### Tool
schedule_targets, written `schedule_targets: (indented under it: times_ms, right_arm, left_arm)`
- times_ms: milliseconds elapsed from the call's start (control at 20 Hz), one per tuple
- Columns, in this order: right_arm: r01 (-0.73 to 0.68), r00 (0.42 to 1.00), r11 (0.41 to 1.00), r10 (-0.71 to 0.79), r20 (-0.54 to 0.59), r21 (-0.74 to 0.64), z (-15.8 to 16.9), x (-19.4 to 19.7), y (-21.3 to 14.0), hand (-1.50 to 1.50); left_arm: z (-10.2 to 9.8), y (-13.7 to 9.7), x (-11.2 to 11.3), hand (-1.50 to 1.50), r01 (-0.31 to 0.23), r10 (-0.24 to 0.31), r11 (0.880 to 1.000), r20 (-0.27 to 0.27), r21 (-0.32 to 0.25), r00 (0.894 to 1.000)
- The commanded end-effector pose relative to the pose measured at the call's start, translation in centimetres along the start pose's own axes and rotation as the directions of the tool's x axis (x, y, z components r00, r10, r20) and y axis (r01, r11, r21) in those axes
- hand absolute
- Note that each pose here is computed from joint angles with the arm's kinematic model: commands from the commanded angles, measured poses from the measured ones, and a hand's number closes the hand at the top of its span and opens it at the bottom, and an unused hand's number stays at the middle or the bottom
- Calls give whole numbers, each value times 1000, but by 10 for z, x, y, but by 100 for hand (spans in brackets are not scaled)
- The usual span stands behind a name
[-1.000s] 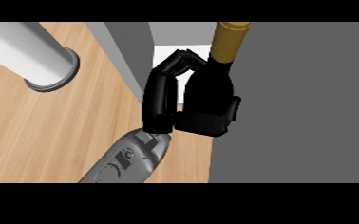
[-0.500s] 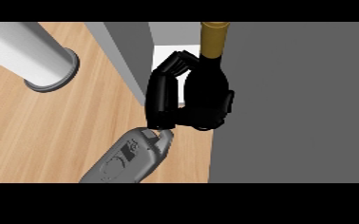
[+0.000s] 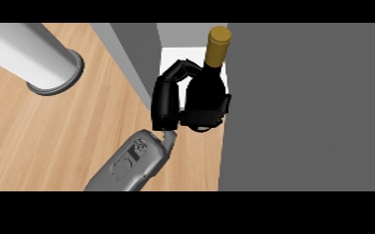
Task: Pick up the wine, place it into the cabinet and close the cabinet
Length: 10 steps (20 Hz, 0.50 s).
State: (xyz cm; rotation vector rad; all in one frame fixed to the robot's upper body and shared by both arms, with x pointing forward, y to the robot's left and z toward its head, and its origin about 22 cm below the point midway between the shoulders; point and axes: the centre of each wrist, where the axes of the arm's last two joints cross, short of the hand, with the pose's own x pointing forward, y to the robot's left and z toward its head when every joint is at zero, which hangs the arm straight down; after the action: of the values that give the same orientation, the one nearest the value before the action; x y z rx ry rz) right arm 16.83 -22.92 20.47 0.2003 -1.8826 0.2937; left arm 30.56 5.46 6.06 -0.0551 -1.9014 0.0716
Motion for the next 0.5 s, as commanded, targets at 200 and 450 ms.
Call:
schedule_targets:
  times_ms: [200, 450]
  right_arm:
    - [17, 999, 1000, -18, 52, 21, 22, 18, 7, -150]
    - [20, 999, 1000, -21, 48, 17, 27, 21, 0, -150]
  left_arm:
    - [-3, 10, -30, 150, 50, -50, 998, 18, 39, 999]
    - [-18, 22, -38, 150, 24, -26, 997, 16, 73, 1000]
